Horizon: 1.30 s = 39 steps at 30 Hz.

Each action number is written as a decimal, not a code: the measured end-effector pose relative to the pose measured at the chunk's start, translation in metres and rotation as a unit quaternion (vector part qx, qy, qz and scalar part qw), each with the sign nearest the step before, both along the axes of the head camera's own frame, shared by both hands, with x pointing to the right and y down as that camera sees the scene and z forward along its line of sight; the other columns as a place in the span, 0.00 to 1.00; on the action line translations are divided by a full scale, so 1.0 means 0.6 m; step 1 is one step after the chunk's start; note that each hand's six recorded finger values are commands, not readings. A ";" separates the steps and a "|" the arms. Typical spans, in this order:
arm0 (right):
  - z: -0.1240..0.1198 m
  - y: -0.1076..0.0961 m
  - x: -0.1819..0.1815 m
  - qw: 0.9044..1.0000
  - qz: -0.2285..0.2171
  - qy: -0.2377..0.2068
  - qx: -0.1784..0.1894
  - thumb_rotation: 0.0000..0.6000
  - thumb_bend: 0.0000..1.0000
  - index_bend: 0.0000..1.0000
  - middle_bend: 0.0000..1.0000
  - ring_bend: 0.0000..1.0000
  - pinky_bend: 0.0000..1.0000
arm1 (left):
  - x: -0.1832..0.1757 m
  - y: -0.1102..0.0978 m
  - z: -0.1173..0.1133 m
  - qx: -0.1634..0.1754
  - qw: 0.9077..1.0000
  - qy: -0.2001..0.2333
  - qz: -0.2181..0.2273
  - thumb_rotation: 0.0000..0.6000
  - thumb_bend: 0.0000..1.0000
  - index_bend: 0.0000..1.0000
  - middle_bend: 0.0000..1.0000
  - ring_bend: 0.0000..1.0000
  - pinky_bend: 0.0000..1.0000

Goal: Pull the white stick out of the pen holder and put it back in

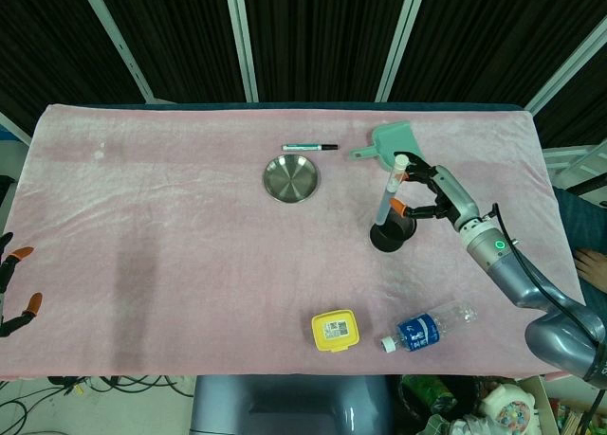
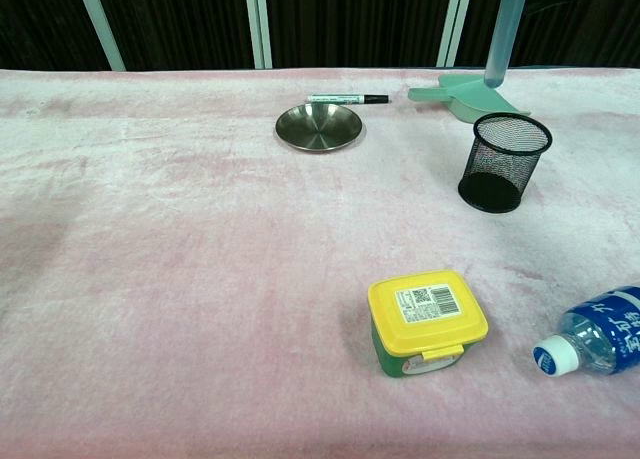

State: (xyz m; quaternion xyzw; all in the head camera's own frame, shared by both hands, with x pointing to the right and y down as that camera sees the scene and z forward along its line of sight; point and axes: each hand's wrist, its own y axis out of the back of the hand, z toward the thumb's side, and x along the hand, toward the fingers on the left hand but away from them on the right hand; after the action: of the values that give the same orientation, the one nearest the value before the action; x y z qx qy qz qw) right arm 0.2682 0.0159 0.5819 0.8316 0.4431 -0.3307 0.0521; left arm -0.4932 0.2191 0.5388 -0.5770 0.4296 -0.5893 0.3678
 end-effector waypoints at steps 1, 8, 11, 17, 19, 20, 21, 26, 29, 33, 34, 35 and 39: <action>0.001 -0.001 0.002 1.000 -0.011 0.016 0.009 1.00 0.32 0.61 0.09 0.16 0.16 | 0.000 0.000 0.000 0.000 1.000 0.000 0.000 1.00 0.34 0.19 0.02 0.01 0.00; 0.000 -0.009 0.012 0.988 -0.071 0.111 0.076 1.00 0.32 0.61 0.09 0.16 0.16 | 0.001 0.000 0.000 -0.001 1.000 0.000 0.002 1.00 0.34 0.19 0.02 0.01 0.00; -0.005 -0.010 0.008 0.984 -0.075 0.131 0.091 1.00 0.32 0.61 0.09 0.16 0.16 | 0.001 0.000 0.000 0.000 1.000 0.000 0.002 1.00 0.34 0.19 0.02 0.01 0.00; -0.022 -0.001 -0.023 0.996 -0.030 0.063 0.052 1.00 0.34 0.61 0.09 0.16 0.16 | 0.001 0.000 0.001 -0.002 1.000 0.000 0.002 1.00 0.34 0.19 0.02 0.01 0.00; -0.031 0.000 -0.036 0.999 -0.008 0.015 0.030 1.00 0.34 0.61 0.09 0.16 0.16 | 0.001 0.000 0.001 -0.003 1.000 0.000 0.002 1.00 0.34 0.19 0.02 0.01 0.00; -0.036 0.000 -0.042 1.000 0.004 -0.010 0.018 1.00 0.34 0.61 0.09 0.16 0.16 | 0.002 0.000 0.001 -0.004 1.000 0.000 0.003 1.00 0.34 0.19 0.02 0.01 0.00; -0.041 0.000 -0.048 0.999 0.018 -0.036 0.006 1.00 0.34 0.62 0.09 0.16 0.16 | 0.002 0.000 0.001 -0.004 1.000 0.000 0.003 1.00 0.34 0.19 0.02 0.01 0.00; -0.080 -0.011 -0.074 0.975 0.097 -0.194 -0.050 1.00 0.34 0.63 0.09 0.16 0.16 | 0.001 0.000 0.000 -0.002 1.000 0.001 0.002 1.00 0.34 0.19 0.02 0.01 0.00; -0.106 -0.020 -0.081 0.956 0.122 -0.259 -0.062 1.00 0.34 0.63 0.09 0.16 0.16 | 0.001 0.000 0.000 -0.003 1.000 0.001 0.002 1.00 0.34 0.19 0.02 0.01 0.00; -0.119 -0.021 -0.078 0.942 0.136 -0.297 -0.070 1.00 0.34 0.63 0.09 0.16 0.16 | 0.001 0.000 0.001 -0.004 1.000 0.001 0.003 1.00 0.34 0.19 0.02 0.01 0.00; -0.117 -0.019 -0.077 0.942 0.135 -0.297 -0.071 1.00 0.34 0.64 0.09 0.16 0.16 | 0.001 0.000 0.001 -0.004 1.000 0.001 0.002 1.00 0.34 0.19 0.02 0.01 0.00; -0.115 -0.018 -0.075 0.944 0.133 -0.294 -0.070 1.00 0.34 0.64 0.09 0.16 0.16 | 0.001 0.000 0.001 -0.003 1.000 0.001 0.002 1.00 0.34 0.19 0.02 0.01 0.00; -0.097 -0.010 -0.069 0.960 0.107 -0.252 -0.061 1.00 0.34 0.64 0.09 0.16 0.16 | 0.001 0.000 0.000 -0.003 1.000 0.001 0.001 1.00 0.34 0.19 0.02 0.01 0.00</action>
State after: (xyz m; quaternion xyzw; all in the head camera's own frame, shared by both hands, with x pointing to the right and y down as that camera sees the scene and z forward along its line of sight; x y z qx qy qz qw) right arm 0.2271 0.0099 0.5234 0.8310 0.4810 -0.1289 0.2477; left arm -0.4926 0.2194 0.5389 -0.5793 0.4278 -0.5891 0.3666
